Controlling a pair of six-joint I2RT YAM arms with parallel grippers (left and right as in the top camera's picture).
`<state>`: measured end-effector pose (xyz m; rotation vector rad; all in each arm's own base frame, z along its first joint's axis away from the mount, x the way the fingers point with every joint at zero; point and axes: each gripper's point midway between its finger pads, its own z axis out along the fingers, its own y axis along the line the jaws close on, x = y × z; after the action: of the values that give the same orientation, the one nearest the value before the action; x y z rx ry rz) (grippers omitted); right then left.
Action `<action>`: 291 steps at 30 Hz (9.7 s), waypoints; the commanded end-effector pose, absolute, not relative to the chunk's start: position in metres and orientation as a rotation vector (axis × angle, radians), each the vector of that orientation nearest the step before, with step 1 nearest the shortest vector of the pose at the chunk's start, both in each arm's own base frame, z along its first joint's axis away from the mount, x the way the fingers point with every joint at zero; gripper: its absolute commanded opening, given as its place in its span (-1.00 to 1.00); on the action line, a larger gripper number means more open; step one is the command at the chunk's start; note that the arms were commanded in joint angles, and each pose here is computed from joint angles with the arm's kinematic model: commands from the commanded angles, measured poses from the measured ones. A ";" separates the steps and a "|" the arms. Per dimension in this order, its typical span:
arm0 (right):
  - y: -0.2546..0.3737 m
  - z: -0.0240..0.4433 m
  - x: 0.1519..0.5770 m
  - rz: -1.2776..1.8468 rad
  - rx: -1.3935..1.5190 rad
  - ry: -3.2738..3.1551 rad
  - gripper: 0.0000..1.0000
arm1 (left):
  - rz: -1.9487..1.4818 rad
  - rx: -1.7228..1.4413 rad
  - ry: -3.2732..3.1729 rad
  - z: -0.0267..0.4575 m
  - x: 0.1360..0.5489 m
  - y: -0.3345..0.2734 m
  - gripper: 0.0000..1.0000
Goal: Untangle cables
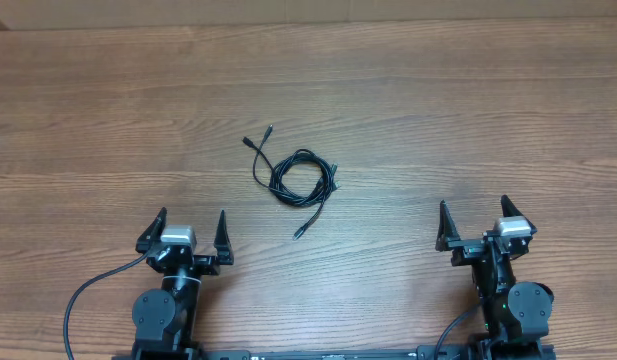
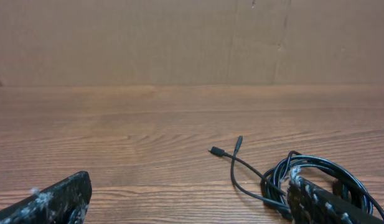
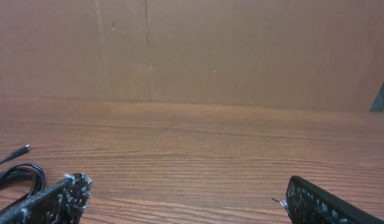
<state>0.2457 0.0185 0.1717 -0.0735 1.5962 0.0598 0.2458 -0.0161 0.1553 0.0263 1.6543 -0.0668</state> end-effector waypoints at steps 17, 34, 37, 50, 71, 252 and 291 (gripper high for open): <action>0.018 0.170 0.246 0.058 -0.074 1.593 0.99 | -0.085 0.032 1.648 0.156 0.245 -0.019 1.00; 0.018 0.170 0.246 0.058 -0.074 1.593 1.00 | -0.085 0.032 1.648 0.156 0.245 -0.019 0.99; 0.018 0.170 0.246 0.058 -0.074 1.593 1.00 | -0.085 0.032 1.648 0.156 0.245 -0.019 1.00; 0.018 0.170 0.246 0.058 -0.074 1.593 1.00 | -0.085 0.032 1.648 0.156 0.245 -0.019 0.99; 0.018 0.170 0.246 0.059 -0.075 1.593 1.00 | -0.090 0.049 1.456 0.210 0.243 -0.021 0.99; 0.181 0.108 0.333 0.801 0.149 2.789 -0.03 | -0.078 -0.412 3.097 0.040 0.345 -0.134 -0.12; 0.277 -0.004 0.327 0.665 0.017 2.875 -0.77 | -0.121 -0.020 3.211 0.021 0.323 -0.115 -0.74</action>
<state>0.3197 0.2879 0.0089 -0.0163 2.8771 0.7729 0.3210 -0.1130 0.0216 -0.1554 3.2000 -0.0620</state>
